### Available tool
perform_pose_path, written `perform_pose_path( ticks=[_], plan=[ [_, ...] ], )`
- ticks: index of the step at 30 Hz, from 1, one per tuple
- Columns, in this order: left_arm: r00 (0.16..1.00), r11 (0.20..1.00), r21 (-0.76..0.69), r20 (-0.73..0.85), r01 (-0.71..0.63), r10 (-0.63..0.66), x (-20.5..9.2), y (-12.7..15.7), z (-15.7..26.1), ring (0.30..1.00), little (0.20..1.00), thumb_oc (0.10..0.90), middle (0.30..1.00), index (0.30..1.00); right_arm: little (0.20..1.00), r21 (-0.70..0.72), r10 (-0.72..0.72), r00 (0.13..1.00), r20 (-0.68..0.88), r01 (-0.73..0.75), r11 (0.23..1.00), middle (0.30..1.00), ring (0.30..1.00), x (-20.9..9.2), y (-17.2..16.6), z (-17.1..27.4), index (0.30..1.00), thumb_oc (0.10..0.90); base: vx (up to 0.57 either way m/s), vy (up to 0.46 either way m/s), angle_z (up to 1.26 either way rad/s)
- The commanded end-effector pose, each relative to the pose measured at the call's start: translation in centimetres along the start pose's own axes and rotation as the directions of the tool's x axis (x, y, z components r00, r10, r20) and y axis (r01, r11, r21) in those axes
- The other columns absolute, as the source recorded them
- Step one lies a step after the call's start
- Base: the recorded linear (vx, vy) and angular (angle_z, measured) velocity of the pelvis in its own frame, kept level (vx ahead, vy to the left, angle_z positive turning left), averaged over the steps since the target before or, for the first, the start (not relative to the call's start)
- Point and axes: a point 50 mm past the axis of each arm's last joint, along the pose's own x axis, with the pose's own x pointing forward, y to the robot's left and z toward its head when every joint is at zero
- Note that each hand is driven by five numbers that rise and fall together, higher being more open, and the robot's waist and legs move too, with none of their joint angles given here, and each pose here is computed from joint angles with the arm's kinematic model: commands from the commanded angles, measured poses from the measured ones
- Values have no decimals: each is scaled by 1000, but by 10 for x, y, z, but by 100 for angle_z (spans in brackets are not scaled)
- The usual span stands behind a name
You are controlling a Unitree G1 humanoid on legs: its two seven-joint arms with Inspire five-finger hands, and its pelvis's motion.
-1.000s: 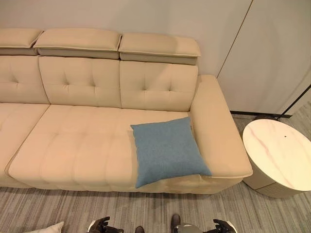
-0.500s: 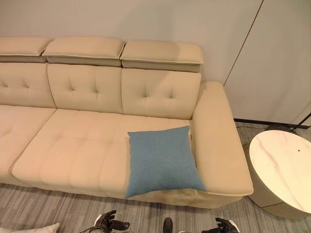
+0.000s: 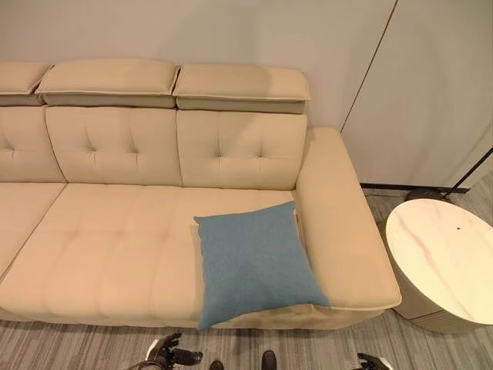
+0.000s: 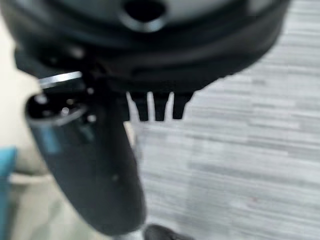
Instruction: Pick up all the scattered cushions and arrange them neatly on the sofa.
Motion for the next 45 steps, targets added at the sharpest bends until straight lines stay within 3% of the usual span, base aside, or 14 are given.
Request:
perform_pose_path(
  ticks=[1,3,4,9,11,14,17,23,26,27,45],
  plan=[
    [975,989,-75,173,-127,138,3,36,41,900,900,800,900,900,900,30,-222,948,229,221,975,900,900,2,-67,56,900,800,7,48,-13],
    [955,984,-94,241,-153,172,1,44,57,900,900,800,900,900,900,50,-286,901,327,286,957,900,900,-5,-89,77,900,800,15,85,-21],
    [906,976,-142,369,-163,205,-8,49,82,900,900,800,900,900,900,94,-376,790,485,381,920,900,900,-24,-118,112,900,800,23,91,-18],
    [844,965,-229,486,-129,228,-21,49,104,900,900,800,900,900,900,176,-439,677,590,423,889,900,900,-44,-132,138,900,800,37,30,-6],
    [799,957,-275,553,-92,236,-29,46,121,900,900,800,900,900,900,283,-449,619,645,352,892,900,900,-54,-126,158,900,800,35,-1,-1],
    [786,953,-292,570,-76,237,-31,44,127,900,900,800,900,900,900,320,-445,606,659,310,895,900,900,-57,-121,164,900,800,0,0,0],
    [733,940,-339,645,24,214,-39,27,157,900,900,800,900,900,900,416,-370,598,710,67,907,900,900,-59,-87,196,900,800,-31,-29,0],
    [680,937,-324,717,133,151,-48,3,187,900,900,800,900,900,900,421,-269,582,767,-140,896,900,900,-64,-51,228,900,800,-51,-36,8],
    [672,933,-327,725,150,147,-49,0,192,900,900,800,900,900,900,419,-257,576,776,-167,893,900,900,-66,-46,232,900,800,-29,-37,11],
    [651,922,-330,749,202,126,-53,-12,206,900,900,800,900,900,900,414,-223,558,799,-242,878,900,900,-70,-32,247,900,800,-39,-66,21],
    [541,913,-204,841,354,-22,-77,-67,266,900,900,800,900,900,900,320,-85,486,870,-423,848,900,900,-94,18,301,900,800,-25,-46,2]
  ],
)
